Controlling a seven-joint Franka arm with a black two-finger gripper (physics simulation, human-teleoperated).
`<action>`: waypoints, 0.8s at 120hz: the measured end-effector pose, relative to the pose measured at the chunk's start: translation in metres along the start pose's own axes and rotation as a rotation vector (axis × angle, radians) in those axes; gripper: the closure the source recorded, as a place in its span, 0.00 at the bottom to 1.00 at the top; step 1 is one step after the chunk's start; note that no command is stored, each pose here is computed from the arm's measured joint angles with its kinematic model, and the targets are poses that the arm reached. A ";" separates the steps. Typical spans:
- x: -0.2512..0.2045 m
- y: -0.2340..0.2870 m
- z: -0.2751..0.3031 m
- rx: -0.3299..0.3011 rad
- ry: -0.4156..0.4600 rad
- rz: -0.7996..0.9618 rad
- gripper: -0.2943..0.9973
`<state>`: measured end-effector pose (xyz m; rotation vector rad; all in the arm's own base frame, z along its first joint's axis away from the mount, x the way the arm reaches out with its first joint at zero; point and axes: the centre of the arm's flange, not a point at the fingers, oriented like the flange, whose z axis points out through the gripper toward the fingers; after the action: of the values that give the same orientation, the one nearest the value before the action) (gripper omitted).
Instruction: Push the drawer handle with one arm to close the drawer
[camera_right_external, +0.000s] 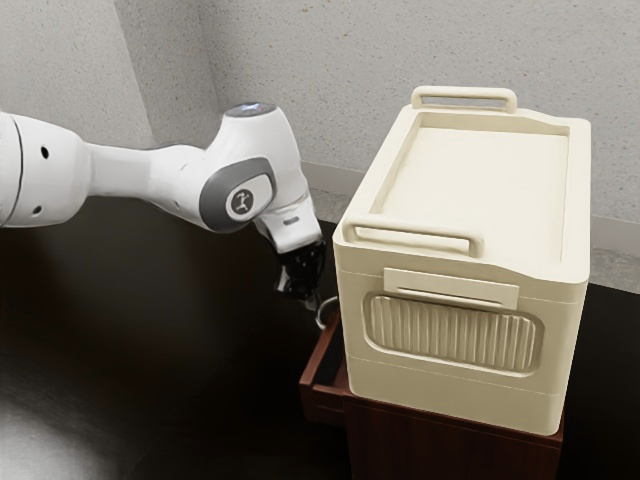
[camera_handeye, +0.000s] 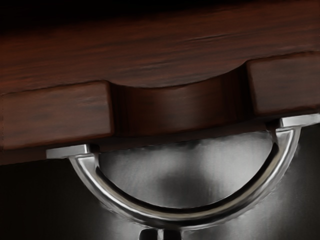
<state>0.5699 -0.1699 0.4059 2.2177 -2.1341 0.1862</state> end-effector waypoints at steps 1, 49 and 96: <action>0.001 0.000 0.000 0.000 0.001 0.001 0.84; 0.044 0.001 0.012 -0.010 0.026 0.033 0.84; 0.032 0.026 -0.037 0.060 -0.006 -0.020 0.84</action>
<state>0.5438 -0.1980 0.4453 2.2741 -2.1358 0.2451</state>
